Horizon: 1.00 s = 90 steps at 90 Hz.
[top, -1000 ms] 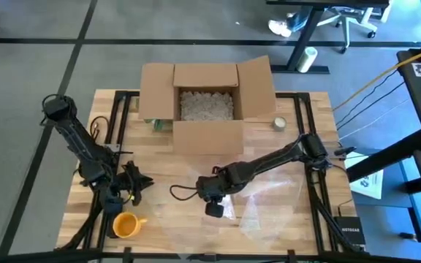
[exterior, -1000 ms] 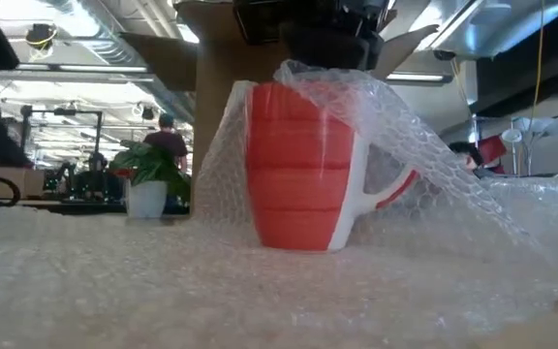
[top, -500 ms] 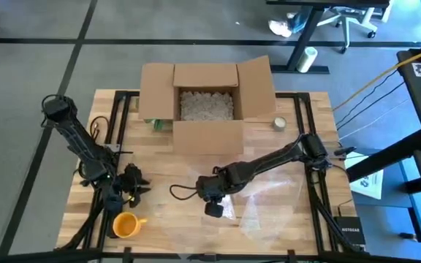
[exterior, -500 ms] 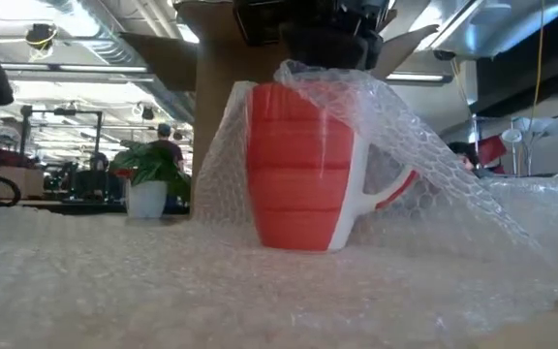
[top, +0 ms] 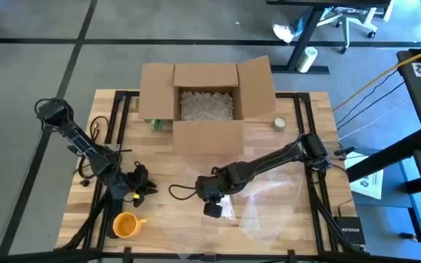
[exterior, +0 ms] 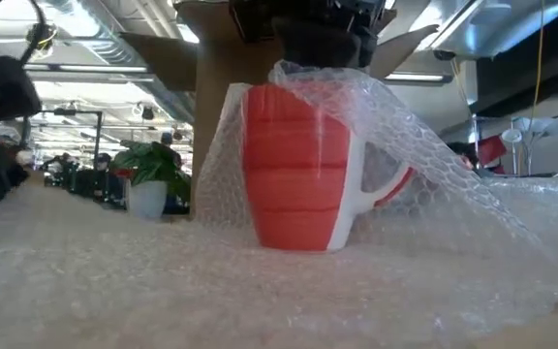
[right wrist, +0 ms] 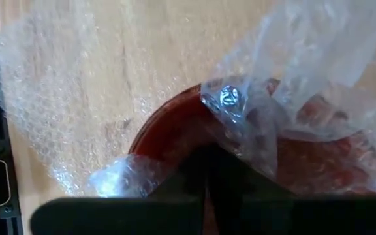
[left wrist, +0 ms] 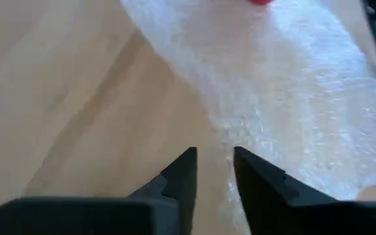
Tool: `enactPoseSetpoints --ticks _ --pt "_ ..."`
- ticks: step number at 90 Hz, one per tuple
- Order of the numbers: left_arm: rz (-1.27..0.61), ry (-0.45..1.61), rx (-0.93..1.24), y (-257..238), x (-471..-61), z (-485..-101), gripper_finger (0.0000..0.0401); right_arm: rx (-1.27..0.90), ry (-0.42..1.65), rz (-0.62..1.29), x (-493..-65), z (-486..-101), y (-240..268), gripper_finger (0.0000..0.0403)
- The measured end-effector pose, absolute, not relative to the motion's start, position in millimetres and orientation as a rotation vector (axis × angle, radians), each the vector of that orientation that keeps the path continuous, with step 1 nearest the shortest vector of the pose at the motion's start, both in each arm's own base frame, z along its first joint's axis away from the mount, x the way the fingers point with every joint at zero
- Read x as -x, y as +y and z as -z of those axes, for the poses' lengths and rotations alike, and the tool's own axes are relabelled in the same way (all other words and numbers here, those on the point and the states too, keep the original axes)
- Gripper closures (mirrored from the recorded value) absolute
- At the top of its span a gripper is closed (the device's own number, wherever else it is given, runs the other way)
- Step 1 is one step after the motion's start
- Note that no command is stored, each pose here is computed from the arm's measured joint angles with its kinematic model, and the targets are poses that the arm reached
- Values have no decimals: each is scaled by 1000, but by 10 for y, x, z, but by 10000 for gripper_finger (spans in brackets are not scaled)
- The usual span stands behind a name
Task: Wrap mug
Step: Wrap the red mug with bubble wrap
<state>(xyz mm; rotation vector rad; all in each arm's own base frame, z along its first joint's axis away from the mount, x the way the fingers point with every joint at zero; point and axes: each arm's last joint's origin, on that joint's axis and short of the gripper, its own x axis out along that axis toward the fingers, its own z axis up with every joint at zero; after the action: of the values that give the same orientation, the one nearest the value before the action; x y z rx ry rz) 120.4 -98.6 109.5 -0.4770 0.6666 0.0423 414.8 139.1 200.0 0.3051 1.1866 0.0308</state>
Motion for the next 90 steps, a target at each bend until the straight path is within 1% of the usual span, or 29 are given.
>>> enactPoseSetpoints --ticks 3,6,15,30,46,59,74,90 --pt "-43 678 481 -966 -1220 -1091 377 -305 1181 -34 -4153 -2002 1392 403" --pt "-40 678 483 -952 -1240 -1096 388 -305 1176 -36 -4157 -2004 1394 403" --pt "-1 594 487 -952 -1325 -1177 398 -303 1174 -36 -4158 -2005 1393 403" --pt "65 437 432 -1009 -1522 -1461 401 -292 1168 -24 -4160 -2004 1389 403" --pt "65 352 371 -1033 -1714 -1732 401 -281 1164 -28 -4164 -2006 1386 403" --pt "51 298 336 -1051 -1905 -1885 401 -274 1120 -29 -4198 -2022 1390 403" --pt "119 233 303 -1153 -2225 -1971 401 -279 1103 -26 -4219 -2030 1369 403" --pt "121 286 257 -1259 -2589 -1892 401 -280 1131 -12 -4203 -2067 1365 403"
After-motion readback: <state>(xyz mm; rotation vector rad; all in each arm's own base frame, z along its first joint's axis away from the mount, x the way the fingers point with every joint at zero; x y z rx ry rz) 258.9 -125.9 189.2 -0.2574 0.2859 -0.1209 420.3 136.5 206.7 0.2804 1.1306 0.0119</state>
